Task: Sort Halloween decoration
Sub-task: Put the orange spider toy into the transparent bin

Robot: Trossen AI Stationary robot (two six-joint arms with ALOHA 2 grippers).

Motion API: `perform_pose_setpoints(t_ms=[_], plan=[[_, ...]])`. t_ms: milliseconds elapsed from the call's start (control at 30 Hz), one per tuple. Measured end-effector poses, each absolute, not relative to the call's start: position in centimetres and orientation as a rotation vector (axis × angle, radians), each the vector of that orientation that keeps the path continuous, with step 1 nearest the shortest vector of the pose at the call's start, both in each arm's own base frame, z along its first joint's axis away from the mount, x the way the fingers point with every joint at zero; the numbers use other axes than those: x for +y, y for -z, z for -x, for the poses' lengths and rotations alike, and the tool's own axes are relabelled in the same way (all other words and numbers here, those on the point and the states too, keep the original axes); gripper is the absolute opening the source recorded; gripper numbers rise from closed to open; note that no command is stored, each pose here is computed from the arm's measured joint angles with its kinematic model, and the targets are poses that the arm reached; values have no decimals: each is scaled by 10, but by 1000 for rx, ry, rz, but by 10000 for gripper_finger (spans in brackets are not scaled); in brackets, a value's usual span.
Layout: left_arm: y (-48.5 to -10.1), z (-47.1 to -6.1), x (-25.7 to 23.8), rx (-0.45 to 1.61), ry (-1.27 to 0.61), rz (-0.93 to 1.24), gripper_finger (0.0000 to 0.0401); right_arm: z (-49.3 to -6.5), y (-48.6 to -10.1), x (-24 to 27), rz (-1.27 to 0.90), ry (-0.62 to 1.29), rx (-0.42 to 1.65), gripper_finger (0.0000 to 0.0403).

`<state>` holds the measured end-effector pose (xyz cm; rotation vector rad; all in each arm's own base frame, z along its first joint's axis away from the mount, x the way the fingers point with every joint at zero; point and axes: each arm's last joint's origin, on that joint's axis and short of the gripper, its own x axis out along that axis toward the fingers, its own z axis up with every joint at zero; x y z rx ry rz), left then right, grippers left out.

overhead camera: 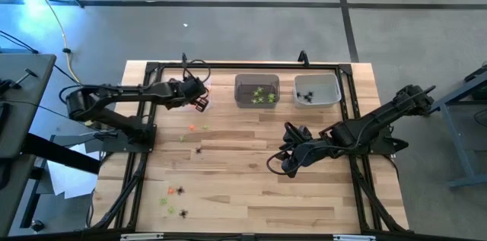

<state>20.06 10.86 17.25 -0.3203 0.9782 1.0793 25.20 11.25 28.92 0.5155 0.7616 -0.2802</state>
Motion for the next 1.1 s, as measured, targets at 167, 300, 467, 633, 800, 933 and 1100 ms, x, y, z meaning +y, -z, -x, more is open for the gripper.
perform_pose_setpoints(t_ms=[167, 300, 467, 633, 800, 933, 1100], plan=[[-165, -204, 111, 998, -1083, 322, 30, -252, -289, 113, -515, 280, 762, 171], [-165, -204, 111, 998, -1085, 328, 31, -252, -289, 113, -515, 280, 762, 171], [-165, -204, 111, 998, -1085, 327, 31, -252, -289, 113, -515, 280, 762, 171], [-165, -203, 111, 996, -1092, 337, 31, -252, -289, 113, -515, 280, 761, 171], [-165, -203, 111, 992, -1096, 343, 31, -252, -289, 113, -515, 280, 762, 171], [-166, -203, 110, 990, -1093, 337, 31, -252, -289, 113, -515, 280, 762, 171], [-174, -203, 105, 947, -1109, 301, 31, -252, -289, 113, -515, 280, 762, 171]])
